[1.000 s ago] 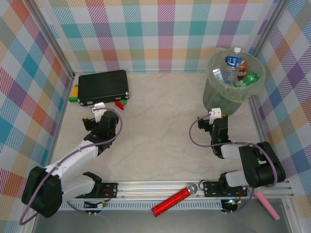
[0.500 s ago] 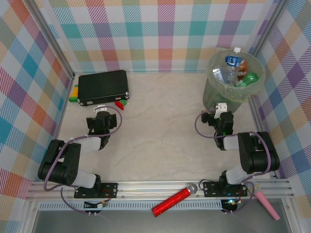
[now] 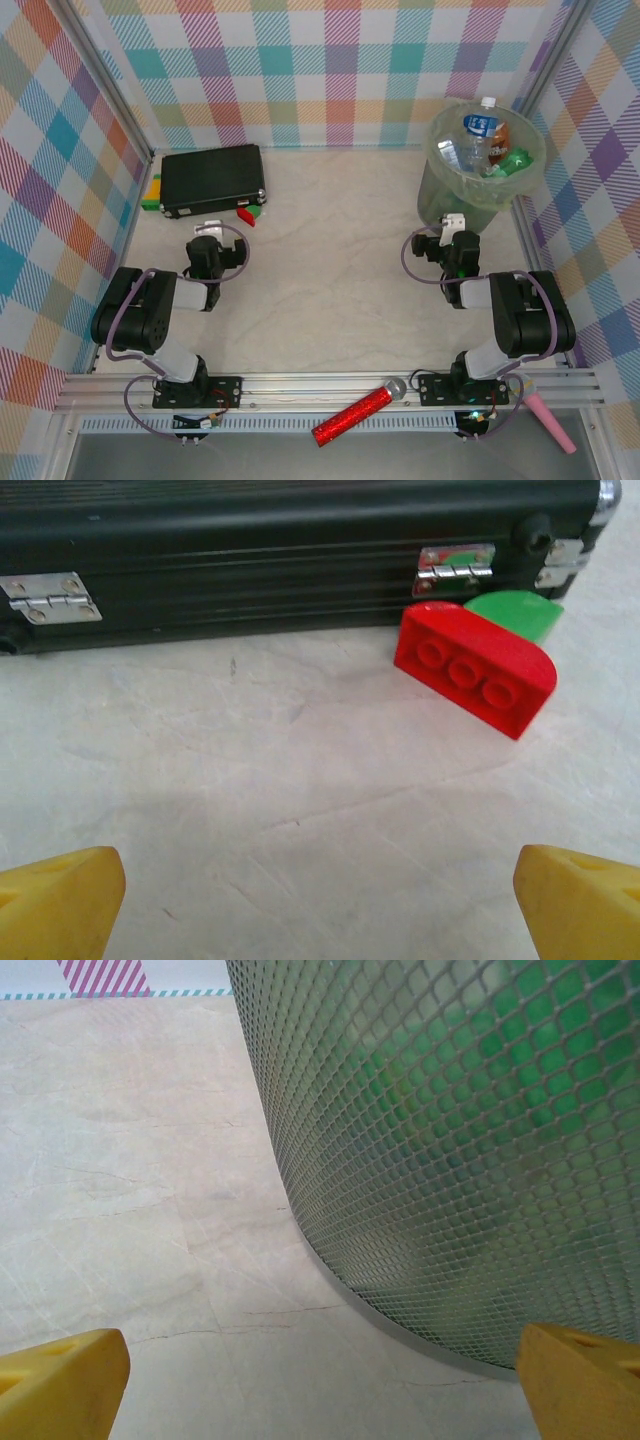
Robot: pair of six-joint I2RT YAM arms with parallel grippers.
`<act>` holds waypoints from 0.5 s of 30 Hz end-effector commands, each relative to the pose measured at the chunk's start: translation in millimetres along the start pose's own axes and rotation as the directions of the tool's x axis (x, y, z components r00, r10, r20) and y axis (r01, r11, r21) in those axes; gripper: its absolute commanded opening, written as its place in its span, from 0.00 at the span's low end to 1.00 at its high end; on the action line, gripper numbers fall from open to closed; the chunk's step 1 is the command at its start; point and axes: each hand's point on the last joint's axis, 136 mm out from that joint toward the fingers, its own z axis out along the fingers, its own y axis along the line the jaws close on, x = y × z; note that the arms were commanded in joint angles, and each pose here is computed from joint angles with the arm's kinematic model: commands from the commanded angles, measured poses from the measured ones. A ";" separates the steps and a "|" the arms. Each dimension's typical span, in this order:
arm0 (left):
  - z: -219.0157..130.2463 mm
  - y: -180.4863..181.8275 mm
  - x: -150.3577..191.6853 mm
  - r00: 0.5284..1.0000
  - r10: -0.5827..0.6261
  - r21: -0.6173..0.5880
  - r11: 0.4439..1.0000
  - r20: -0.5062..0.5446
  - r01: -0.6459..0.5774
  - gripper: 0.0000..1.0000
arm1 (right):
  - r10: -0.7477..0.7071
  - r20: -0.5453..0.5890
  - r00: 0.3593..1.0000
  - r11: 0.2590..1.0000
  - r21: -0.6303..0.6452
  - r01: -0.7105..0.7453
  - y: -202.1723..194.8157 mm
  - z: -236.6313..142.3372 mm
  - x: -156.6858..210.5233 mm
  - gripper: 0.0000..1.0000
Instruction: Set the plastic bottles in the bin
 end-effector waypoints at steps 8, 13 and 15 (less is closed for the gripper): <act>1.0 -3.2 -22.4 0.997 -0.031 0.031 0.999 0.066 0.029 1.00 | 0.017 0.026 1.000 1.000 -0.021 -0.016 1.4 3.6 -12.9 0.99; 1.3 -3.4 -22.3 0.997 -0.031 0.032 0.999 0.065 0.029 1.00 | 0.019 0.024 1.000 0.999 -0.030 -0.019 2.0 3.9 -13.1 0.99; 1.1 -3.4 -22.1 0.997 -0.030 0.032 0.999 0.065 0.028 1.00 | 0.020 0.023 1.000 0.999 -0.031 -0.019 1.9 4.0 -13.3 0.99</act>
